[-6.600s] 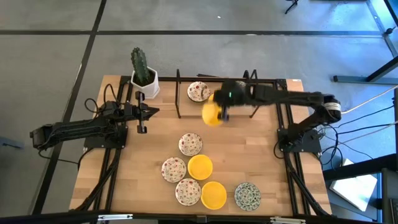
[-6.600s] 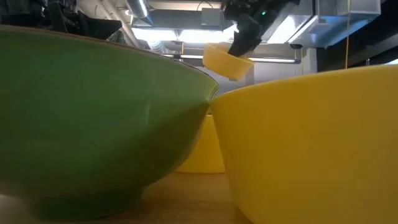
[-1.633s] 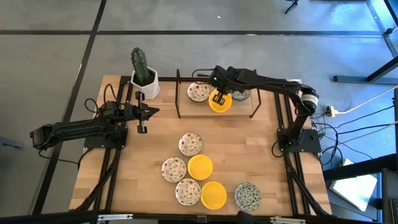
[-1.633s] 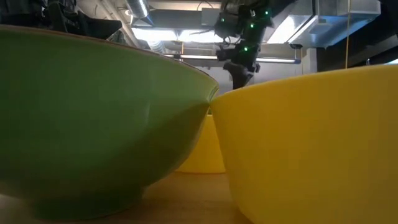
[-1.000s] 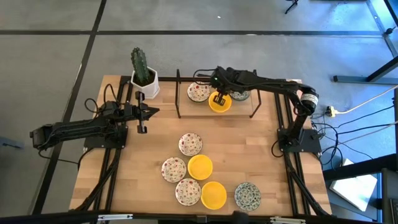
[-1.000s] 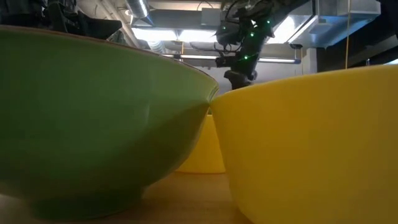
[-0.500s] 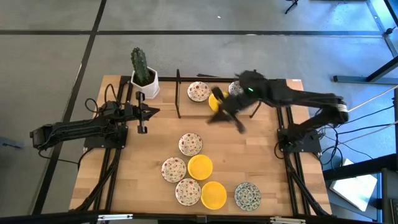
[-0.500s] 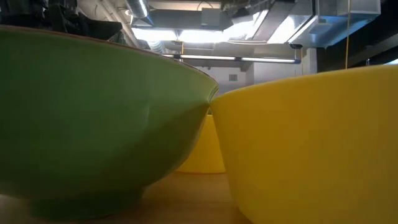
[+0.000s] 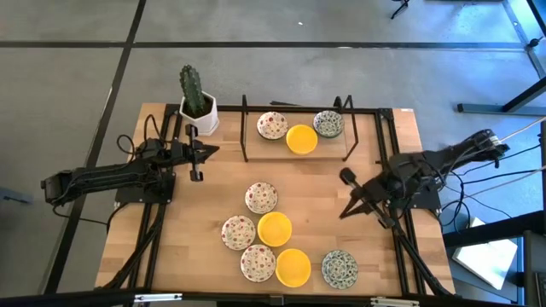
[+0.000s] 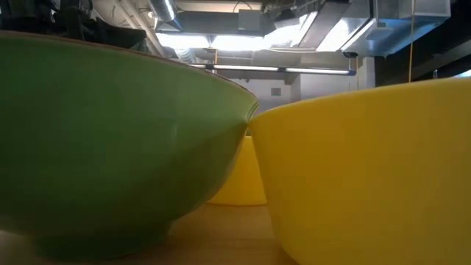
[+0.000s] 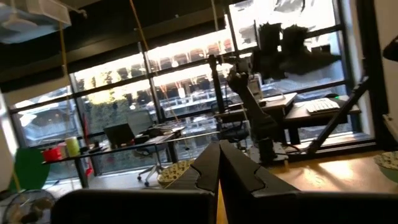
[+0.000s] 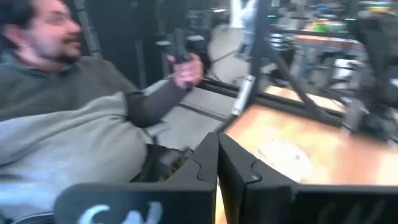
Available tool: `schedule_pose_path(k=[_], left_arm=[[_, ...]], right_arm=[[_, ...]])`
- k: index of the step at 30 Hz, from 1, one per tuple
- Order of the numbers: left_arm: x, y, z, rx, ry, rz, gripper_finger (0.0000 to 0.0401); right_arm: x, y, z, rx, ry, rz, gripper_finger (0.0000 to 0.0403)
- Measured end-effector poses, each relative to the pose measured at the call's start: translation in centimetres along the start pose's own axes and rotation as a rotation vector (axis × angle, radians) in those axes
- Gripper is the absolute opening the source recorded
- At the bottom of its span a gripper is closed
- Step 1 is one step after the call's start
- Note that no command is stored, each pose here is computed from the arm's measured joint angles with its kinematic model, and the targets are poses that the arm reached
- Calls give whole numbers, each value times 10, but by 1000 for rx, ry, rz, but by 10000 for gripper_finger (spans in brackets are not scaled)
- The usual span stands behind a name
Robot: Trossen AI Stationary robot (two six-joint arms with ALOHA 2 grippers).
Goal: Pick & Place Mini bowls
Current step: Stack the white bowl on top of the white bowl on the shelf
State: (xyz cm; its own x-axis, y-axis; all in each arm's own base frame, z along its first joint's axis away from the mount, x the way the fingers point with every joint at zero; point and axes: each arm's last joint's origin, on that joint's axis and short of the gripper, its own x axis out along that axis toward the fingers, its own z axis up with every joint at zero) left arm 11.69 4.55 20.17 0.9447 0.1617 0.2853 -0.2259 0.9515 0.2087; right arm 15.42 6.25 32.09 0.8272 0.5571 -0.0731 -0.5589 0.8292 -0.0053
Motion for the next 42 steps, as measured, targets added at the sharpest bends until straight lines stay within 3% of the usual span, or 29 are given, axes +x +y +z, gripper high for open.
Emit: schedule_pose_path(k=[6,12,30,42], left_arm=[[0,2,1,3,-8,52,7],[0,1,1,3,-8,47,5],[0,1,1,-7,-1,44,4],[0,1,0,-9,7,44,4]], right_arm=[[-32,6,-45,-26,-125,-113,5],[-46,10,-63,-101,-203,-135,5],[-47,10,-74,-114,-145,-134,6],[-48,7,-81,-77,-75,-240,6]])
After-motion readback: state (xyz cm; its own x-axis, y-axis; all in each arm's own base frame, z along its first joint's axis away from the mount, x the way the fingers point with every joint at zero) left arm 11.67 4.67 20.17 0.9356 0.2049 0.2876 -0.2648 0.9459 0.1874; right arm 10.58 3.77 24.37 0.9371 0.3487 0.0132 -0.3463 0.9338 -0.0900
